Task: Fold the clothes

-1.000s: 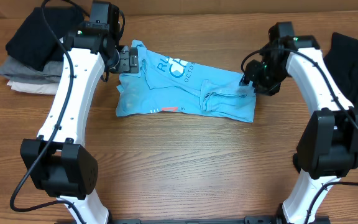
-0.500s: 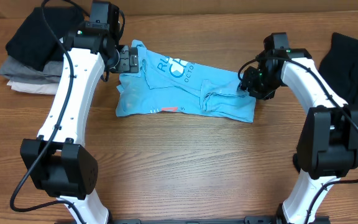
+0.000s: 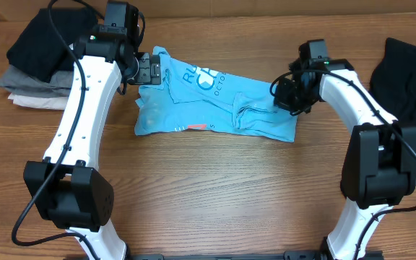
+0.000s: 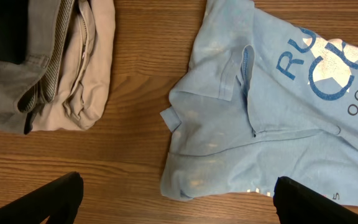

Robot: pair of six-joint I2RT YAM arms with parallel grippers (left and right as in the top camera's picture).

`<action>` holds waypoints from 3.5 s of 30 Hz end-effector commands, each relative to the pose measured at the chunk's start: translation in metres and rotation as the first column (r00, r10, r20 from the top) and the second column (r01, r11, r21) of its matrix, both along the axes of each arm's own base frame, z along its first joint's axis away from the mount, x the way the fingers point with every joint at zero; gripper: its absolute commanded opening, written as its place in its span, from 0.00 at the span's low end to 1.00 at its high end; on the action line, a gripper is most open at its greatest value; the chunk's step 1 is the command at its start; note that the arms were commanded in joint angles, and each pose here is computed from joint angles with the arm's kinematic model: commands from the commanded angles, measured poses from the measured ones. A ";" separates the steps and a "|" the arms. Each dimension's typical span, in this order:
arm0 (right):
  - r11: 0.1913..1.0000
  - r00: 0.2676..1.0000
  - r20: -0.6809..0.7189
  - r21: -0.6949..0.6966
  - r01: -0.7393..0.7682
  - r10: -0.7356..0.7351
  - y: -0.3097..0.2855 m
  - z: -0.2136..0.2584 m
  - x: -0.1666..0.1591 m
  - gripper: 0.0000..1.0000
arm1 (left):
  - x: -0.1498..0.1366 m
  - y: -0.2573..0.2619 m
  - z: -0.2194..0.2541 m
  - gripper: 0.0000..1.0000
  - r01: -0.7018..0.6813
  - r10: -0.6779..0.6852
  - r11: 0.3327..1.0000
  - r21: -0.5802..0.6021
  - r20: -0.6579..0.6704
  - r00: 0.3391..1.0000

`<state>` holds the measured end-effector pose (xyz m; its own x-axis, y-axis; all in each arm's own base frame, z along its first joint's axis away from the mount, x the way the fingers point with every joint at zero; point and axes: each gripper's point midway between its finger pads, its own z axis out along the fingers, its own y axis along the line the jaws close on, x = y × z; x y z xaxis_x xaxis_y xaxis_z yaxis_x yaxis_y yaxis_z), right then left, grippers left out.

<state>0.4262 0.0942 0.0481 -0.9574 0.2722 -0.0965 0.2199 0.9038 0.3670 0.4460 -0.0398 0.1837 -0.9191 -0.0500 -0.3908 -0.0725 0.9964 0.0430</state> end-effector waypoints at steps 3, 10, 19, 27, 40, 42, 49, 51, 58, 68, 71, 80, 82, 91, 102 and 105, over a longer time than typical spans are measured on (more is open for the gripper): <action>0.994 0.996 0.092 0.106 -0.027 0.018 0.028 0.023 0.016 0.04 | 0.003 0.003 0.010 1.00 0.013 -0.013 1.000 -0.002 0.026 1.000; 0.988 0.967 0.256 0.147 -0.039 0.000 0.054 0.043 0.051 0.04 | 0.004 0.003 0.011 1.00 0.013 -0.013 1.000 -0.003 0.033 0.999; 0.984 0.921 0.390 0.160 -0.075 0.007 0.096 0.057 0.073 0.04 | 0.004 0.003 0.011 1.00 0.013 -0.013 1.000 -0.003 0.034 0.999; 0.978 0.909 0.416 0.186 -0.094 0.008 0.121 0.041 0.083 0.28 | 0.006 0.003 0.012 1.00 0.012 -0.012 1.000 -0.004 0.042 0.999; 0.988 0.938 0.334 0.084 -0.130 0.095 0.095 0.049 0.063 1.00 | 0.004 0.003 0.011 1.00 0.013 -0.013 1.000 -0.003 0.034 0.999; 0.990 0.950 0.292 0.052 -0.134 0.114 0.097 0.041 0.053 1.00 | 0.004 0.003 0.011 1.00 0.013 -0.013 1.000 -0.002 0.030 0.999; 0.969 0.942 0.262 -0.179 -0.168 0.211 0.103 0.024 0.034 1.00 | 0.004 0.003 0.011 1.00 0.013 -0.013 1.000 -0.002 0.032 0.999; 0.956 0.929 0.276 -0.226 -0.188 0.248 0.112 0.024 0.031 1.00 | 0.004 0.003 0.011 1.00 0.013 -0.013 1.000 -0.003 0.032 0.999; 0.936 0.871 0.351 -0.053 -0.348 0.344 0.171 0.046 0.020 1.00 | 0.003 0.003 0.010 1.00 0.013 -0.013 1.000 -0.002 0.026 1.000; 0.955 0.952 0.230 -0.261 -0.141 0.203 0.118 0.018 0.018 0.86 | 0.002 0.003 0.010 1.00 0.012 -0.012 1.000 -0.002 0.022 1.000; 0.951 0.956 0.205 -0.271 -0.151 0.210 0.117 0.005 0.017 0.86 | 0.002 0.003 0.010 1.00 0.012 -0.012 1.000 -0.002 0.023 1.000; 0.946 0.958 0.201 -0.293 -0.141 0.206 0.114 -0.005 0.020 0.65 | 0.002 0.004 0.010 1.00 0.012 -0.012 1.000 -0.002 0.022 1.000; 0.943 0.958 0.204 -0.306 -0.134 0.202 0.112 -0.008 0.022 0.62 | 0.002 0.004 0.010 1.00 0.012 -0.012 1.000 -0.002 0.022 1.000; 0.934 0.954 0.218 -0.334 -0.125 0.205 0.109 -0.019 0.030 0.57 | 0.002 0.003 0.010 1.00 0.012 -0.012 1.000 -0.002 0.025 1.000; 0.909 0.945 0.210 -0.387 -0.155 0.251 0.103 -0.023 0.031 0.36 | 0.003 0.003 0.010 1.00 0.012 -0.012 1.000 -0.002 0.026 1.000; 0.900 0.944 0.191 -0.398 -0.177 0.270 0.102 -0.028 0.028 0.35 | 0.003 0.003 0.010 1.00 0.012 -0.012 1.000 -0.002 0.026 1.000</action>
<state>0.4494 0.1988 0.0226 -0.9272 -0.0168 -0.3742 -0.0350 0.9985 0.0418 0.4461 -0.0397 0.1838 -0.9190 -0.0504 -0.3911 -0.0728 0.9964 0.0426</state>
